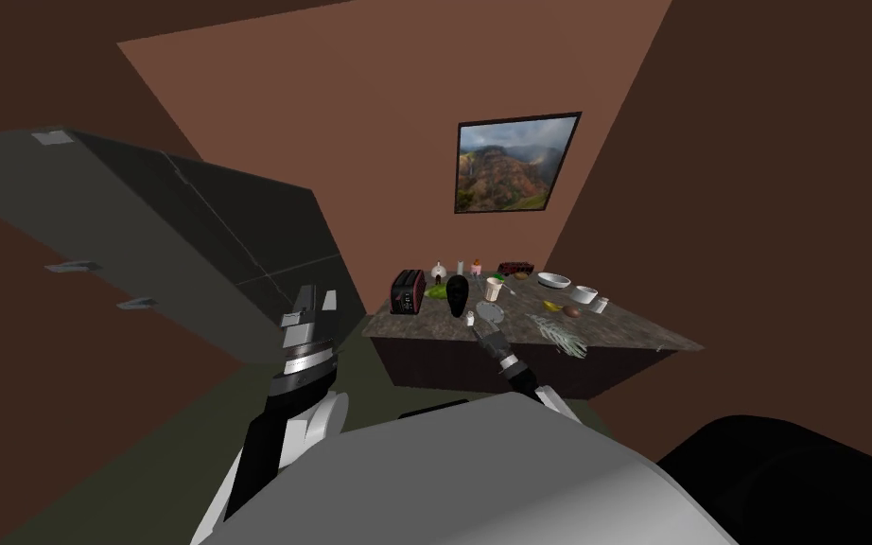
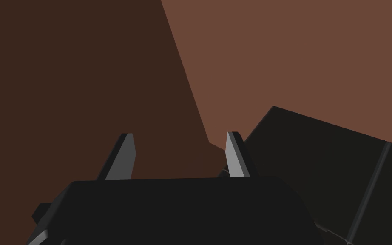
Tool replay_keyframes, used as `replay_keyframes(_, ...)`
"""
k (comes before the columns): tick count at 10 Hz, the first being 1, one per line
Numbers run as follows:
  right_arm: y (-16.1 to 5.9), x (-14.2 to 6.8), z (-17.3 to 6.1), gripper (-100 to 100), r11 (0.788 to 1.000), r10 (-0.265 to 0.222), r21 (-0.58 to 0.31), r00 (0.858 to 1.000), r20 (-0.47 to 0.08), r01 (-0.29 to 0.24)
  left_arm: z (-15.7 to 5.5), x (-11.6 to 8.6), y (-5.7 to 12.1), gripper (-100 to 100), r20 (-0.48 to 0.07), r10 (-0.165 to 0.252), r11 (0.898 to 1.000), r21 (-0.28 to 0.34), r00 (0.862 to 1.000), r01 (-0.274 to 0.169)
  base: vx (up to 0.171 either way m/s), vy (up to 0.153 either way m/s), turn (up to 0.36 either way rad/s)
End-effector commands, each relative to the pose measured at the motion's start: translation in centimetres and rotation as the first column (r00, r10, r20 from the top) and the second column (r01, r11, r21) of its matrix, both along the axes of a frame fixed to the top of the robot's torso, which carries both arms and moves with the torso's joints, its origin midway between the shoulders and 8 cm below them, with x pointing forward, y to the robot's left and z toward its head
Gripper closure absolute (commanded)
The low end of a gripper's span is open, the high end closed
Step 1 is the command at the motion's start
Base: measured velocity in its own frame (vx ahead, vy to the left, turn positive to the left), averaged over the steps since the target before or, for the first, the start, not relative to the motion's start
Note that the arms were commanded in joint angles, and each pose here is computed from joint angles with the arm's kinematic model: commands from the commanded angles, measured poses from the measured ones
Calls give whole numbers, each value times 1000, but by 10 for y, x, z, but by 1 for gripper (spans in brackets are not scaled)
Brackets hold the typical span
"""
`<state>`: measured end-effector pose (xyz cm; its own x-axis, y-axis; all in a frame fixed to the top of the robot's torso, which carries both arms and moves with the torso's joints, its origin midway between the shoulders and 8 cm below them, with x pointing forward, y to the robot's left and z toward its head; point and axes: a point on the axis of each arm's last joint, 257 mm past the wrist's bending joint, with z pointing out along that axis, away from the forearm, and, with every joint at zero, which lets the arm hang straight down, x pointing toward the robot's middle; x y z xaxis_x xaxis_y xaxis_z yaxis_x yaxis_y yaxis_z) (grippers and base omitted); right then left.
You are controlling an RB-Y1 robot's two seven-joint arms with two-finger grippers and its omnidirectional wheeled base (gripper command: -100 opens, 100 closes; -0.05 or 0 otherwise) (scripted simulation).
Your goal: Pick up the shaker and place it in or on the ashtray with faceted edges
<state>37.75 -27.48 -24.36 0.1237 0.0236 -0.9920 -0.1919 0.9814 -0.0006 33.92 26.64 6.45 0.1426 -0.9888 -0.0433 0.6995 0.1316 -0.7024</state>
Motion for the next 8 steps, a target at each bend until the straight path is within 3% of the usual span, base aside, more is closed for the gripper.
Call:
replay_keyframes(1, -3, 2, -12, -100, 997, -11, -76, 1000, -17, 10, 0, 0, 0, 0, 0, 0, 1000, 0, 1000, 0, 59, 57, -132)
replay_keyframes(8, -14, 17, -52, -100, 949, -79, -311, 995, -64, 55, 0, 0, 0, 0, 0, 0, 1000, 0, 1000, 0, 77, 54, -119)
